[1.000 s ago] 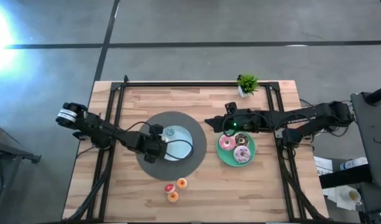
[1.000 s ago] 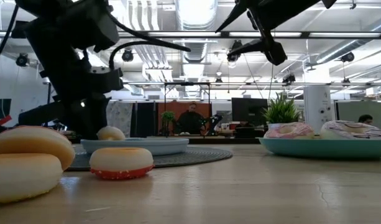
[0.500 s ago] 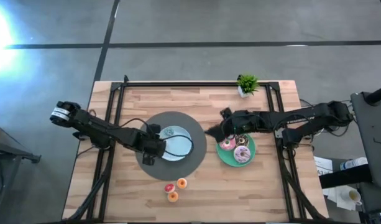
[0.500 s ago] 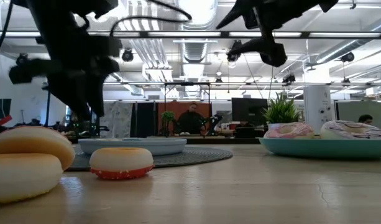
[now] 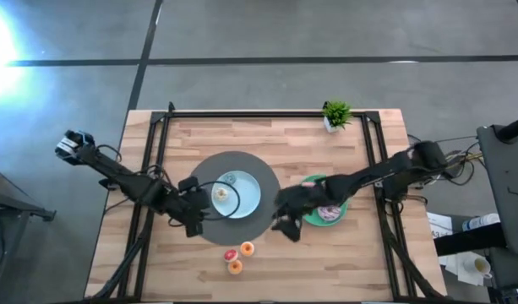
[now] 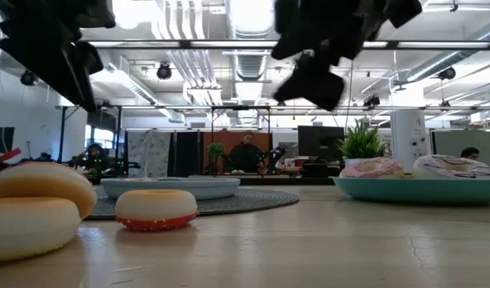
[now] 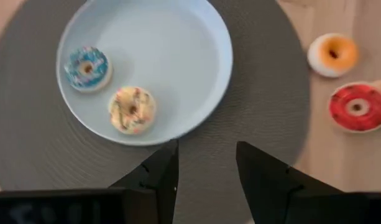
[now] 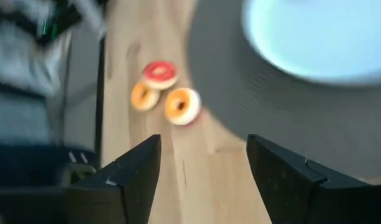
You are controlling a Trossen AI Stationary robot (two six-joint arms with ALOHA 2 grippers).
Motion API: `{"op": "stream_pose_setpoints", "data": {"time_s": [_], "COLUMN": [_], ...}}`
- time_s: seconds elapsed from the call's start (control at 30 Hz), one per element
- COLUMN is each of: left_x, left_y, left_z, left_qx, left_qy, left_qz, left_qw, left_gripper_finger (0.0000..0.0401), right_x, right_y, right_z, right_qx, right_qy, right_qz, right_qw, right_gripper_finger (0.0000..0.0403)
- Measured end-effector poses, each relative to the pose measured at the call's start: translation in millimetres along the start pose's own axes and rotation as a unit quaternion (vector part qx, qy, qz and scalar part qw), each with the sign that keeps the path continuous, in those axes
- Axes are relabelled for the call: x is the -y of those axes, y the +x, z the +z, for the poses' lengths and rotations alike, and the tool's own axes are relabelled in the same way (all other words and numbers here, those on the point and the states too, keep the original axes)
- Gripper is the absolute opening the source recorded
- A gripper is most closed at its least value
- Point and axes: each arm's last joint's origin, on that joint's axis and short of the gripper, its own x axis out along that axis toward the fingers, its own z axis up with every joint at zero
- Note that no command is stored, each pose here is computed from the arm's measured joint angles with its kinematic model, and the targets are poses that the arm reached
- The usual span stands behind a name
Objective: Pick & Place donuts
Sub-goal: Put the small red donut on the blue plate
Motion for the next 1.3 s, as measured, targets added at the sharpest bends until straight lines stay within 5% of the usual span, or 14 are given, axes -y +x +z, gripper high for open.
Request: {"op": "stream_pose_setpoints", "data": {"time_s": [0.17, 0.27, 0.53, 0.7, 0.83, 1.3], "left_x": [8, 13, 23, 24, 23, 11], "left_y": [-4, -6, -16, -29, -40, -48], "left_z": [-6, -9, -22, -36, -43, -51], "left_qx": [-0.002, -0.004, -0.012, -0.017, 0.004, 0.037], "left_qy": [-0.061, -0.088, -0.06, -0.026, -0.017, -0.007], "left_qz": [-0.015, -0.022, -0.042, -0.039, -0.032, -0.023], "left_qw": [0.998, 0.996, 0.997, 0.999, 0.999, 0.999], "left_gripper_finger": [0.0135, 0.0135, 0.0135, 0.0135, 0.0135, 0.0135], "right_x": [-35, -49, -68, -71, -78, -95], "right_y": [38, 64, 125, 150, 159, 168], "right_z": [-4, -1, 24, 33, 42, 32], "right_qx": [-0.02, -0.024, -0.061, -0.089, -0.077, -0.103], "right_qy": [-0.272, -0.339, -0.323, -0.317, -0.344, -0.399], "right_qz": [0.028, 0.038, 0.018, -0.046, -0.095, -0.088], "right_qw": [0.962, 0.94, 0.944, 0.943, 0.931, 0.907], "right_gripper_finger": [0.0216, 0.0209, 0.0196, 0.0196, 0.0196, 0.0196]}}
